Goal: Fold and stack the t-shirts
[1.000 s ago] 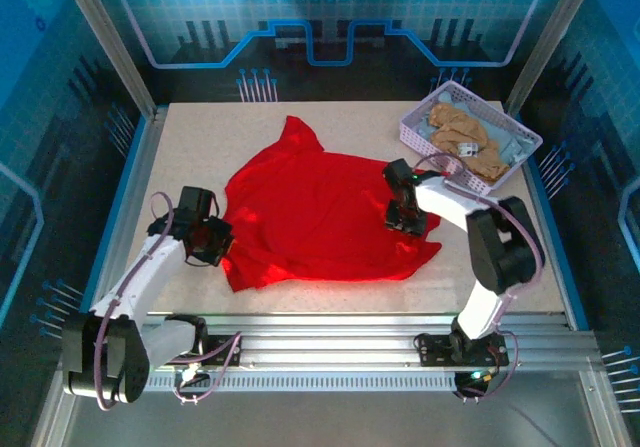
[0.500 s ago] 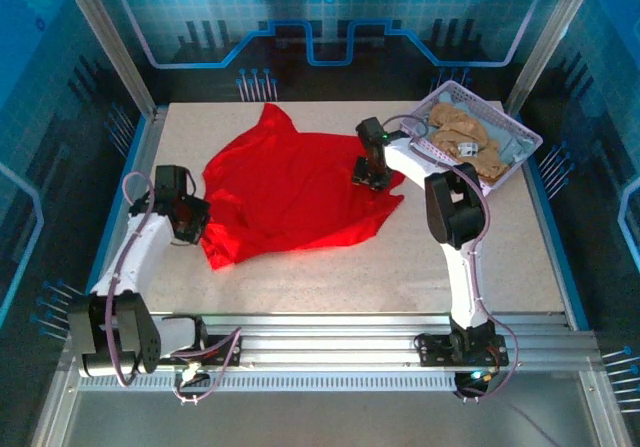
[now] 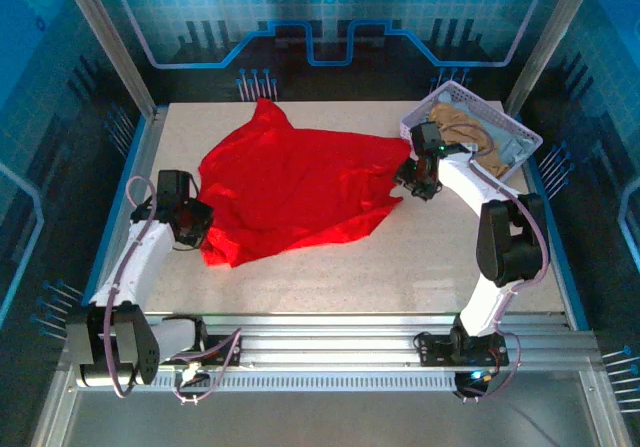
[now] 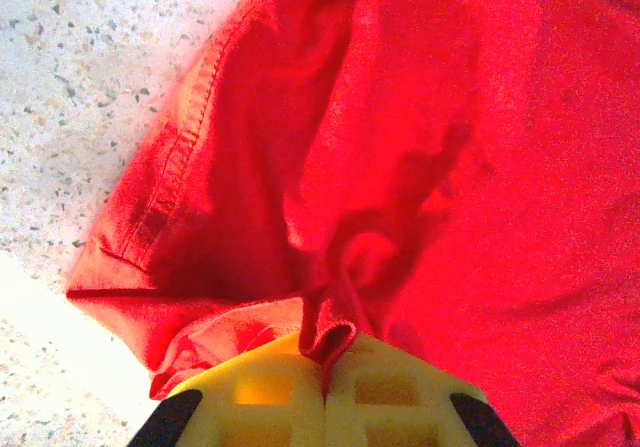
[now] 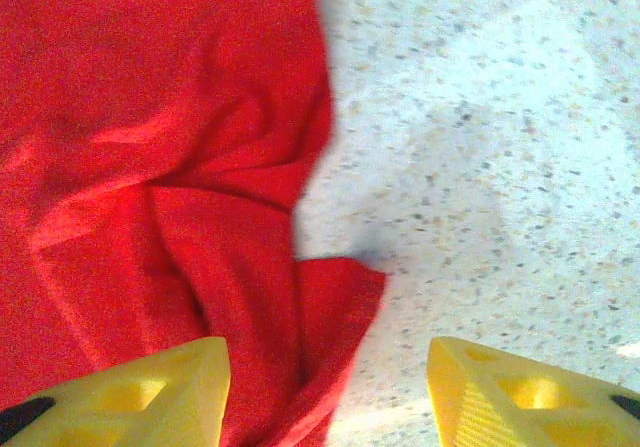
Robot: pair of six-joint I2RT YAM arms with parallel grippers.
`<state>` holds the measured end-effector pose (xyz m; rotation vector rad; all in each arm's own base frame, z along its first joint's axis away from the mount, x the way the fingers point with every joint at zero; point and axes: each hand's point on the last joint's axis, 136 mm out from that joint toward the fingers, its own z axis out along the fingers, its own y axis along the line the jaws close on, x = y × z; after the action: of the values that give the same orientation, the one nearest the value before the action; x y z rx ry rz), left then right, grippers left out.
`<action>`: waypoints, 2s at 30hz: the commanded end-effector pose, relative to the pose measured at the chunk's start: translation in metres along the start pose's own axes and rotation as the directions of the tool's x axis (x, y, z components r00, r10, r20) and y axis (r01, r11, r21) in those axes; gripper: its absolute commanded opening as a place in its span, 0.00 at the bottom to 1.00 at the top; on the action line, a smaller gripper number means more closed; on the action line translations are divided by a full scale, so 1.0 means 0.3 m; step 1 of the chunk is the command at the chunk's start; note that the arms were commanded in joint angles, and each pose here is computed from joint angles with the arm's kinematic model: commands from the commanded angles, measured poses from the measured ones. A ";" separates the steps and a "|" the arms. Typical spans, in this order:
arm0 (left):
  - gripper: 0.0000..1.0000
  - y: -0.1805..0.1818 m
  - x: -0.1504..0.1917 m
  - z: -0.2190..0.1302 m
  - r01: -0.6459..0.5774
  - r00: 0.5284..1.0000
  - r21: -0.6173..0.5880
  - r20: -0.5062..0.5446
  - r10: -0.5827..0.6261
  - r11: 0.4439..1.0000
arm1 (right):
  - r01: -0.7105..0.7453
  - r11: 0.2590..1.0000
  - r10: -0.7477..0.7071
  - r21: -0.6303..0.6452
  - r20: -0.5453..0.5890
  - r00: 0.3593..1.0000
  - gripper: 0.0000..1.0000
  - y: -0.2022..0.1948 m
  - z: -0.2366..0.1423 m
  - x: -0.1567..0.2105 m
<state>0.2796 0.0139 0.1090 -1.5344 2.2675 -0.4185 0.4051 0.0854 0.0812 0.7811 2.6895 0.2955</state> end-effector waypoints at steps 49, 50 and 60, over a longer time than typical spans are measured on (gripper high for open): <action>0.52 0.127 0.406 -0.180 -0.164 0.915 0.098 -0.355 0.189 0.981 | -0.030 0.920 0.042 0.390 -0.023 0.999 0.00 -0.408 -0.060 0.077; 0.60 0.144 0.369 -0.194 -0.177 0.937 0.070 -0.295 0.190 0.982 | -0.027 0.921 0.039 0.390 -0.023 0.999 0.00 -0.404 -0.058 0.074; 0.63 0.191 0.147 0.063 -0.061 0.980 -0.239 -0.198 0.012 0.969 | -0.009 0.940 0.024 0.341 -0.038 0.999 0.00 -0.364 -0.043 0.061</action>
<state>0.2148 -0.0252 0.0766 -1.6376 2.5523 -0.4148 0.3261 0.0073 0.0551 0.9030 2.8144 -0.1709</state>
